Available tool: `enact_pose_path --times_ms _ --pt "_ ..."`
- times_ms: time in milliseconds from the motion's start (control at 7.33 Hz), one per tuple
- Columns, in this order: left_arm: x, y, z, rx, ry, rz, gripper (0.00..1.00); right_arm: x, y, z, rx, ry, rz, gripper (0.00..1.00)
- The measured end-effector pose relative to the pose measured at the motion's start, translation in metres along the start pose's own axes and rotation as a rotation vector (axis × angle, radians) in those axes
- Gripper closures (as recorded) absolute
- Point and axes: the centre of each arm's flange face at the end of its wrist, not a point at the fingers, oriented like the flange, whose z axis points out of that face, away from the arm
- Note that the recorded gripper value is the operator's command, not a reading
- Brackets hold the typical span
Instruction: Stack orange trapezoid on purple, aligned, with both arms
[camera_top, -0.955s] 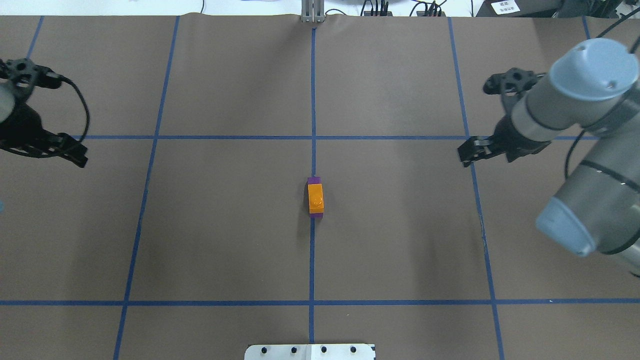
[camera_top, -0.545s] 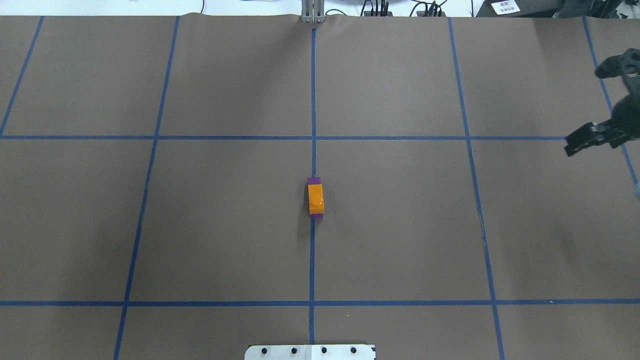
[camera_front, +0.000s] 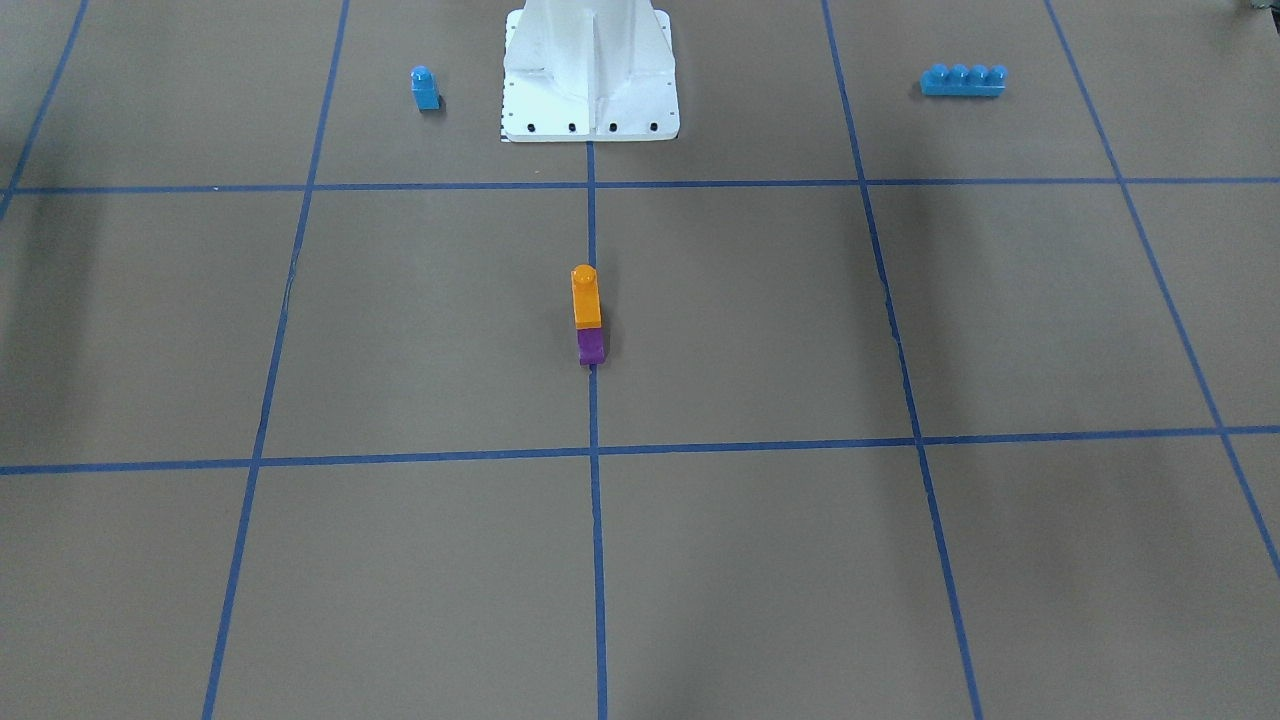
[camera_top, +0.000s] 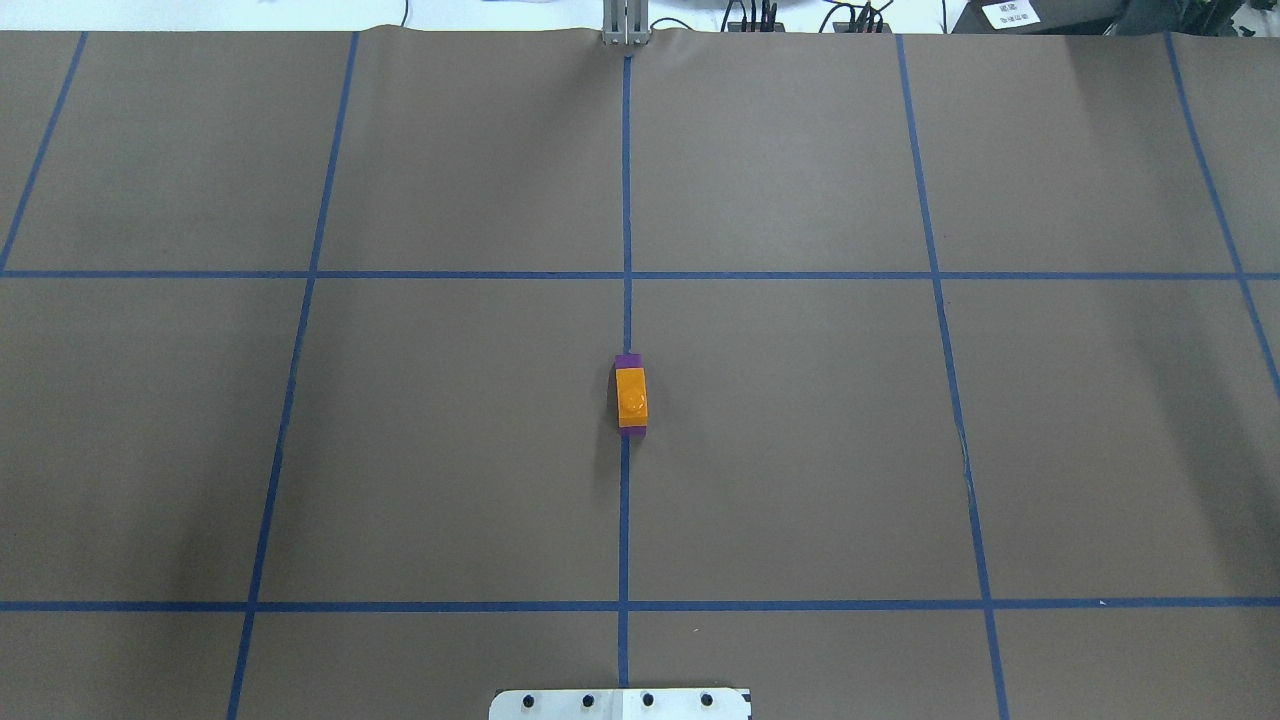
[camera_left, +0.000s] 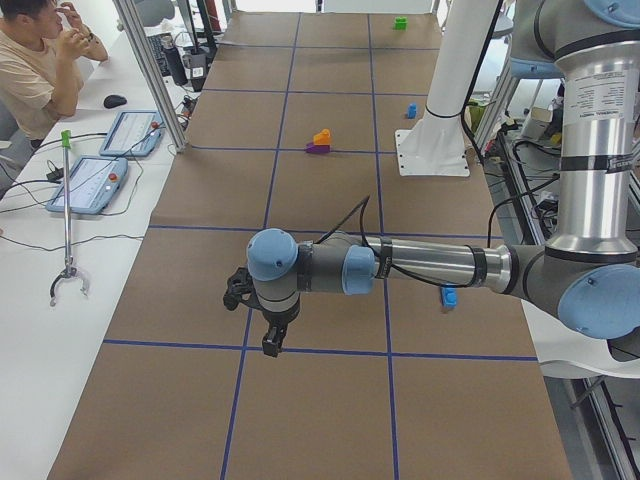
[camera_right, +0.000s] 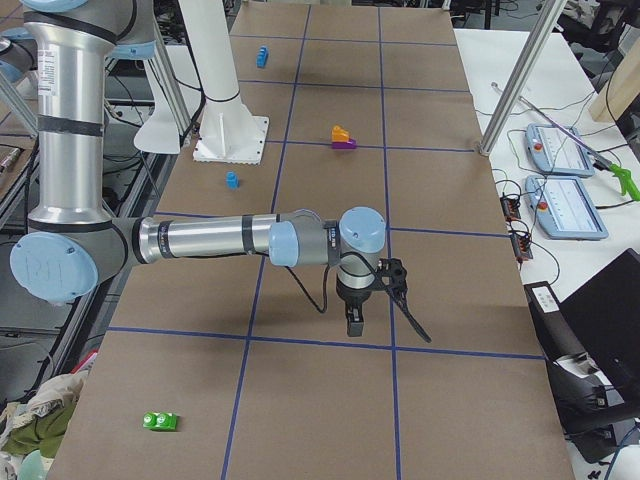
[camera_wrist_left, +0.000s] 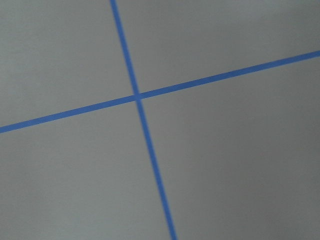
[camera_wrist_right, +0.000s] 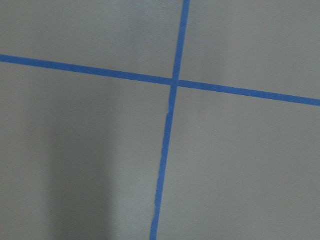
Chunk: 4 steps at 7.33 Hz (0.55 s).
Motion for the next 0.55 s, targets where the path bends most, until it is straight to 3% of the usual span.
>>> enact_pose_path --times_ms 545 --pt "-0.0001 -0.0045 -0.0008 0.001 -0.003 -0.154 0.00 0.0085 0.0046 -0.0027 0.008 -0.031 -0.019 0.00"
